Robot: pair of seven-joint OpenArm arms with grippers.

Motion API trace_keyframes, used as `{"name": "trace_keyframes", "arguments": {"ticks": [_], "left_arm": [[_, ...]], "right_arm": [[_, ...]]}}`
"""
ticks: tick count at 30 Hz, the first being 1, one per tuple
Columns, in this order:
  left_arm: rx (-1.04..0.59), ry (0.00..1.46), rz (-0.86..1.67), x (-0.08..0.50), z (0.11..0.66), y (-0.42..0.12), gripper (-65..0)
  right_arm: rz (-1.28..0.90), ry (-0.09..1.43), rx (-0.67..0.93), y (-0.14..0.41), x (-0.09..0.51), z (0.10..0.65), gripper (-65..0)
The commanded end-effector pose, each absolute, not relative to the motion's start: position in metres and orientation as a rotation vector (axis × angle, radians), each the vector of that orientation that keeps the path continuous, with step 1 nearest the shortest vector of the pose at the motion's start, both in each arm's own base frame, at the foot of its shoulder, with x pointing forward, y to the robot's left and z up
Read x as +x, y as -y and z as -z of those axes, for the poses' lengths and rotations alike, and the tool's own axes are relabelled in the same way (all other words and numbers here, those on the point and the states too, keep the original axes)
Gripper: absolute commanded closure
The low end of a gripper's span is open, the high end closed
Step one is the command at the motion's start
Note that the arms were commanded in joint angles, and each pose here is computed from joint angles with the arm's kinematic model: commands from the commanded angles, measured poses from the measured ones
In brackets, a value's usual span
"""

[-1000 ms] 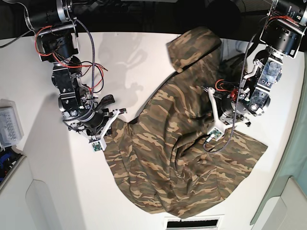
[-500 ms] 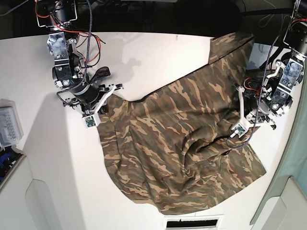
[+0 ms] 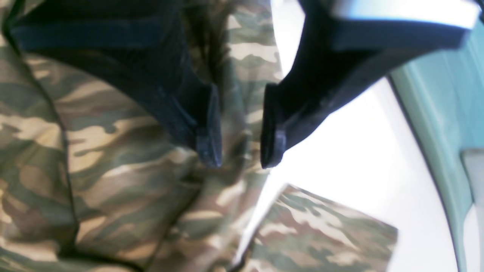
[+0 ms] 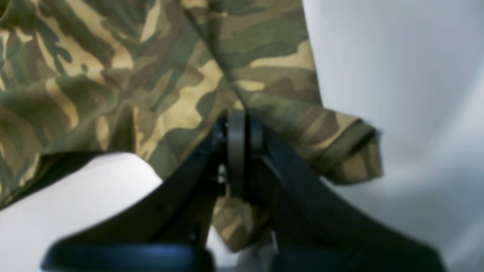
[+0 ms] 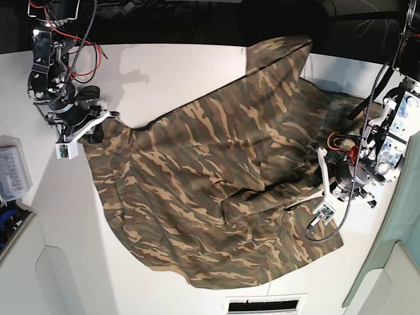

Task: Layout the t-shirt on the table in an organized manner, then fold the t-shirt properly
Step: 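Stretch the shirt taut between both grippers across the table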

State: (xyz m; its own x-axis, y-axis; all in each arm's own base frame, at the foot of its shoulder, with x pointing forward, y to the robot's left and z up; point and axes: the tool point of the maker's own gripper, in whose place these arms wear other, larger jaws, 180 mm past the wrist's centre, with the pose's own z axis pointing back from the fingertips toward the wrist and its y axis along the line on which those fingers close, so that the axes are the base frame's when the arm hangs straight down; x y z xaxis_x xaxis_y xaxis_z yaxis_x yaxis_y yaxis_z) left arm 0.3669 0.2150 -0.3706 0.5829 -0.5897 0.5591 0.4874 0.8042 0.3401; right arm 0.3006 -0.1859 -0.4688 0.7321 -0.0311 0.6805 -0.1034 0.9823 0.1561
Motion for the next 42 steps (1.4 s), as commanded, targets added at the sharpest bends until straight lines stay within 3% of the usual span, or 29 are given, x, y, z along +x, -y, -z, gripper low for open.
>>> {"name": "trace_keyframes", "arguments": {"ticks": [1, 18, 25, 34, 42], "left_arm": [[0.191, 0.742, 0.633, 0.374, 0.353, -0.225, -20.8], [0.223, 0.54, 0.57, 0.315, 0.431, -0.287, -20.8], [0.186, 0.48, 0.547, 0.301, 0.466, -0.286, -20.8], [0.301, 0.519, 0.533, 0.349, 0.453, -0.317, -20.8], [0.257, 0.581, 0.501, 0.382, 0.428, -0.31, -20.8]], "right_arm": [[-0.046, 0.762, 0.178, 0.194, 0.305, 0.463, 0.0], [-0.085, 0.764, 0.176, 0.206, 0.305, 0.458, 0.0], [-0.092, 0.737, 0.18, 0.204, 0.3, 0.462, 0.0], [-0.069, 0.68, 0.196, 0.207, 0.272, 0.477, 0.0], [-0.03, 0.705, 0.27, 0.201, 0.269, 0.473, 0.0]]}}
